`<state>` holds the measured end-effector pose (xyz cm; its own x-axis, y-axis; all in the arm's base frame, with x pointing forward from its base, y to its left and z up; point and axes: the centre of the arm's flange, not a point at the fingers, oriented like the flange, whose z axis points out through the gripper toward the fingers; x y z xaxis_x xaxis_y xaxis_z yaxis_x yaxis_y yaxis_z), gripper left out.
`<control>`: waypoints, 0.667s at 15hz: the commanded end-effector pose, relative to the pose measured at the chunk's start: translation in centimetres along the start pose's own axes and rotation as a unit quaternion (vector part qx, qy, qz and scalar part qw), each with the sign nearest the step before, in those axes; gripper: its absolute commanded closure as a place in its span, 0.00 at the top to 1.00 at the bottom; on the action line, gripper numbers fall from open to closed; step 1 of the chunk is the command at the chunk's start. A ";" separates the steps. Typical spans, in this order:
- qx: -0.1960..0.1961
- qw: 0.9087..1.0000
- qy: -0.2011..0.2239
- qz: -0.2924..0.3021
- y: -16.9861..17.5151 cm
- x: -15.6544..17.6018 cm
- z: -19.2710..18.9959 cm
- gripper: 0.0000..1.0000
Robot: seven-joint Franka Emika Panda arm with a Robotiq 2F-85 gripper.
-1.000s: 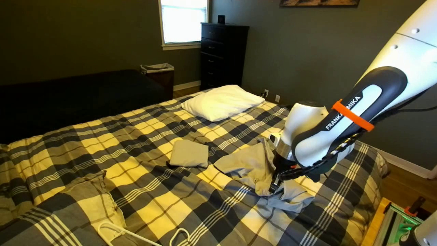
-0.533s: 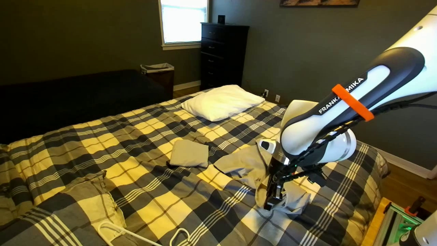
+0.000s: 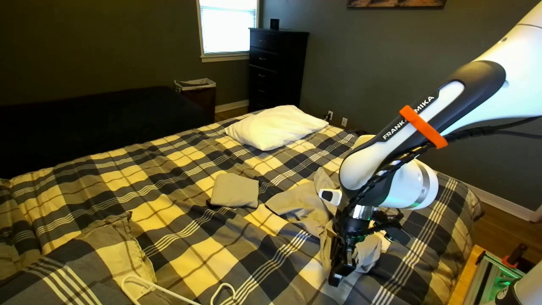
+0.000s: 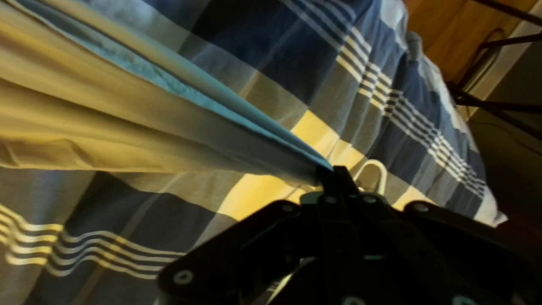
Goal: Unfold the pillowcase
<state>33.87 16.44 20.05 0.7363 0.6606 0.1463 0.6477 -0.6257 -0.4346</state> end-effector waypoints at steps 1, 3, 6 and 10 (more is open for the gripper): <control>0.085 0.996 0.000 -0.022 -0.9 -0.3 1.9 0.27; 0.078 0.997 -0.005 -0.004 -0.5 -0.7 2.0 0.35; 0.010 0.999 -0.011 0.040 1.7 -2.3 -0.3 0.57; -0.085 0.991 0.021 0.104 5.1 -5.2 -3.6 0.88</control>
<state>34.41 11.70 18.96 0.8130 0.5709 0.1147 0.5631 -0.7208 -0.4041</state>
